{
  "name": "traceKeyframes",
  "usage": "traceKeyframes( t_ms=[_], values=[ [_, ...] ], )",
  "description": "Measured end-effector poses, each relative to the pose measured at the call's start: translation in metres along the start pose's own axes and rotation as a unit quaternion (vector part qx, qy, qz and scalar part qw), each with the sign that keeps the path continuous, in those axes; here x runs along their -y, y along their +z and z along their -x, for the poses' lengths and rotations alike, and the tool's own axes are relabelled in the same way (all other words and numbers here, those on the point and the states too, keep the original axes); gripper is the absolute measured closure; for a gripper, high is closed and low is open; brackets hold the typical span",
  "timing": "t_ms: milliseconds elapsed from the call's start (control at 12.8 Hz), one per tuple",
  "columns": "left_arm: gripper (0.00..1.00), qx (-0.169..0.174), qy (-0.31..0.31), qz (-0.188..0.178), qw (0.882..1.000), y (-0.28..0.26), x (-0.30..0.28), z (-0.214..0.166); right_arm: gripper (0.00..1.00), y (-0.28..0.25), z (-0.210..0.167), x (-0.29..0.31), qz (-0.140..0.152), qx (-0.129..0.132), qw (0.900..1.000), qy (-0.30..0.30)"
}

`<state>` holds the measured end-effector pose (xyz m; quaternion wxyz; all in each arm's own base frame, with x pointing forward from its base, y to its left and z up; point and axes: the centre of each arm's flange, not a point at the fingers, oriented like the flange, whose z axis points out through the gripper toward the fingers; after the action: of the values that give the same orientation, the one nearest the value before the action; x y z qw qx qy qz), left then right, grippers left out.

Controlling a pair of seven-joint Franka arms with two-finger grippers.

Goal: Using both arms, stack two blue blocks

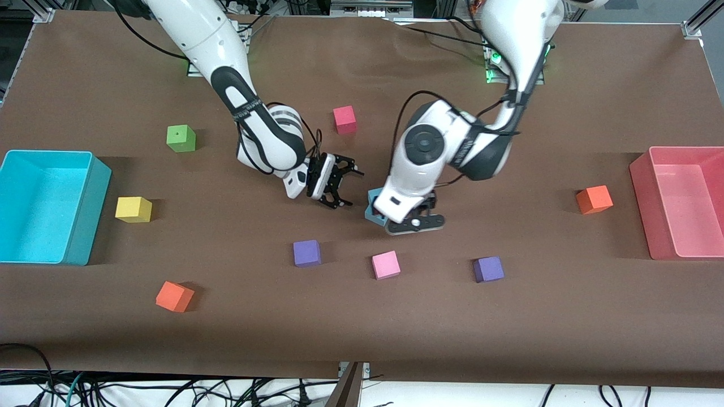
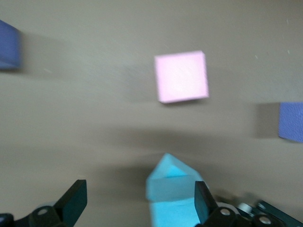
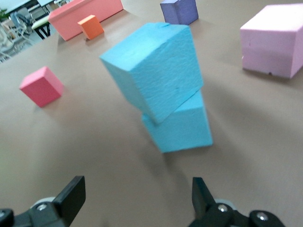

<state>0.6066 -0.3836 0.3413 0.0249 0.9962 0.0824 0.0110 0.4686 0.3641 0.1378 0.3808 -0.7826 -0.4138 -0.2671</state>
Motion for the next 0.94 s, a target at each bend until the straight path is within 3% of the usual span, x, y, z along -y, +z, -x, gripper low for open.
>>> traceKeyframes(
  t_ms=[157, 313, 548, 704, 939],
  values=[
    [0.00, 0.005, -0.007, 0.004, 1.000, -0.041, 0.056, -0.016, 0.00, -0.028, 0.000, 0.016, -0.008, 0.000, 0.999, 0.042],
    [0.00, 0.016, -0.013, 0.002, 1.000, -0.082, 0.107, -0.020, 0.00, -0.051, -0.002, 0.026, -0.039, -0.018, 0.993, 0.107],
    [0.00, 0.037, 0.007, -0.007, 0.999, -0.145, 0.175, -0.013, 0.00, -0.071, -0.016, 0.036, -0.088, -0.043, 0.970, 0.223],
    [0.00, 0.059, 0.024, -0.016, 0.998, -0.186, 0.227, -0.006, 0.00, -0.083, -0.035, 0.042, -0.115, -0.051, 0.941, 0.313],
    [0.00, 0.074, 0.031, -0.017, 0.997, -0.228, 0.287, 0.006, 0.00, -0.108, -0.068, 0.056, -0.134, -0.050, 0.875, 0.463]
  ],
)
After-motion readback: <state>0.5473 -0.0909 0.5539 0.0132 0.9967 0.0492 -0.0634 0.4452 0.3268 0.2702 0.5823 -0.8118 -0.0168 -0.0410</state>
